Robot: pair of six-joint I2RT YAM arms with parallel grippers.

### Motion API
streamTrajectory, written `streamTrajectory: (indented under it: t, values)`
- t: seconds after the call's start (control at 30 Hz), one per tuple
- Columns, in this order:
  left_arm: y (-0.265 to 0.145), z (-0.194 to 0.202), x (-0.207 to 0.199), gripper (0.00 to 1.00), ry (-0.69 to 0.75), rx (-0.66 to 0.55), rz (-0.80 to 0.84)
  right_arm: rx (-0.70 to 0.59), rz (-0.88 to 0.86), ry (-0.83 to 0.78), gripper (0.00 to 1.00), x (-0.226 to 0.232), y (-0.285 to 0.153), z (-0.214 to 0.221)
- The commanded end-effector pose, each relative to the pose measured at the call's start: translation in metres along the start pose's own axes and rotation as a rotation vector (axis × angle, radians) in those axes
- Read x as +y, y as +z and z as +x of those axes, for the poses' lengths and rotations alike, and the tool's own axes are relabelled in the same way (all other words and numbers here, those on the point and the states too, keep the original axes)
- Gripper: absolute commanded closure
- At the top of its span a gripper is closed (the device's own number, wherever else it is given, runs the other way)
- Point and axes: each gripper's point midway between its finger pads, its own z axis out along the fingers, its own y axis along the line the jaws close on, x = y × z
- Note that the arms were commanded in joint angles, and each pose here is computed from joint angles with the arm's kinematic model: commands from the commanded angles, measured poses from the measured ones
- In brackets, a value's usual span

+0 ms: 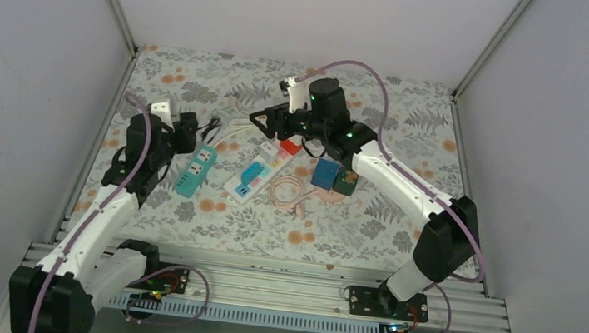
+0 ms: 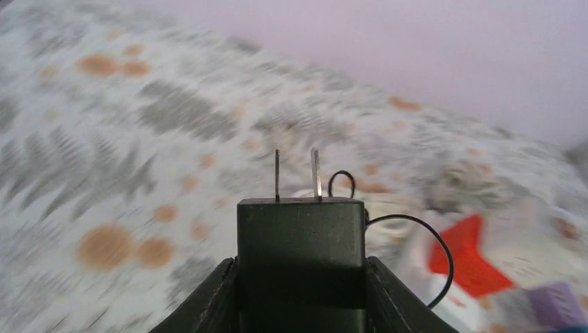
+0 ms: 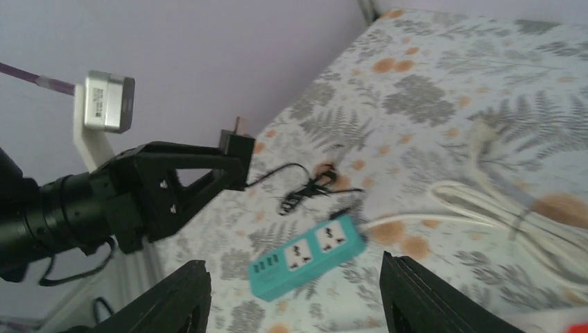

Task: Insert the plug

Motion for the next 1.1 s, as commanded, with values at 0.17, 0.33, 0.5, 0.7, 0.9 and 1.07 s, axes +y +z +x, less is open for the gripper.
streamTrajectory:
  t: [0.17,0.33,0.5,0.7,0.9,1.07]
  values:
    - [-0.041,-0.078,-0.119,0.72,0.385,-0.363,0.384,0.018,-0.210,0.094,0.29,0.044,0.020,-0.031]
    - [-0.051,-0.088,-0.144,0.72,0.563,-0.479,0.469,-0.014,-0.202,0.062,0.21,0.050,0.019,-0.058]
    - [-0.057,-0.083,-0.168,0.72,0.740,-0.537,0.576,0.002,-0.204,0.036,0.19,0.055,0.026,-0.075]
    - [-0.047,-0.080,-0.173,0.72,0.826,-0.503,0.576,0.067,-0.157,0.058,0.23,0.046,0.045,-0.070]
    - [-0.057,-0.081,-0.179,0.72,0.833,-0.515,0.608,0.111,-0.184,0.055,0.26,0.048,0.051,-0.058]
    - [-0.061,-0.080,-0.179,0.72,0.821,-0.504,0.618,0.140,-0.250,0.053,0.54,0.060,0.050,-0.050]
